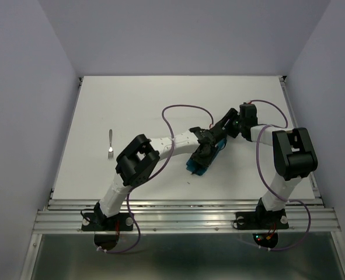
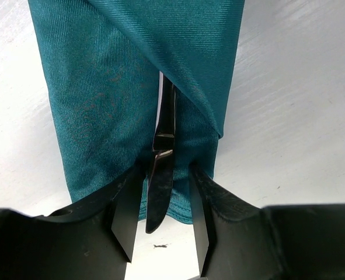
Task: Fold the napkin into a case and place the utensils inside
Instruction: Stuff the knife into the folded napkin.
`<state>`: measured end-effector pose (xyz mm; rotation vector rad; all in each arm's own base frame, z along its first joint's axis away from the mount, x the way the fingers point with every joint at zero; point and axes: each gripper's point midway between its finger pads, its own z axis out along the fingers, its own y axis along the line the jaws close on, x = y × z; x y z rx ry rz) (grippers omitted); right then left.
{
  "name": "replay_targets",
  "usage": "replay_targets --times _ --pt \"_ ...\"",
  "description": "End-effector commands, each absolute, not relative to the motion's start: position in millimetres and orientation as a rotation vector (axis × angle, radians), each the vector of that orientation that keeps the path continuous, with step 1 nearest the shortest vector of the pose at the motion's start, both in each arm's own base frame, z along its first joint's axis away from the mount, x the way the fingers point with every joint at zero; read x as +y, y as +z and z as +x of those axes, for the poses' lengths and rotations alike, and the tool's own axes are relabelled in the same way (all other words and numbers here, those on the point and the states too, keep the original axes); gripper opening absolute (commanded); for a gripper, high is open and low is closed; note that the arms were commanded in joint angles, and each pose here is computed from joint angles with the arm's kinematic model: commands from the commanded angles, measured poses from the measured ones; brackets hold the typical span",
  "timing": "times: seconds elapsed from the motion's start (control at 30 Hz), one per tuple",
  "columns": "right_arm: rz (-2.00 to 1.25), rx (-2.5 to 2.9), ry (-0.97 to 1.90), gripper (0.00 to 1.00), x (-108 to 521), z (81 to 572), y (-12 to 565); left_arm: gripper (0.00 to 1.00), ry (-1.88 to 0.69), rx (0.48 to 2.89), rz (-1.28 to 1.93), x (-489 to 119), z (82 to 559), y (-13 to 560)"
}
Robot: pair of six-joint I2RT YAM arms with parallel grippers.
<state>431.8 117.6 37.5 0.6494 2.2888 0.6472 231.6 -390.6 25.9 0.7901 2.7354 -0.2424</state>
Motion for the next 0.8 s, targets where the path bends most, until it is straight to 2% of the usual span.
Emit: replay_targets --times 0.0,0.2,0.33,0.77 --pt "0.663 2.425 0.572 0.62 116.1 407.4 2.9 0.49 -0.24 2.721 0.774 -382.1 238.1 34.5" --pt "0.664 2.429 0.566 0.62 115.4 406.5 1.4 0.45 -0.206 2.761 0.785 -374.2 231.7 16.1" --pt "0.664 2.428 0.571 0.62 116.0 407.0 1.7 0.37 -0.186 2.774 0.789 -370.9 230.2 10.8" --pt "0.668 2.425 0.575 0.62 116.4 406.6 3.3 0.28 -0.198 2.698 0.764 -381.3 246.2 45.5"
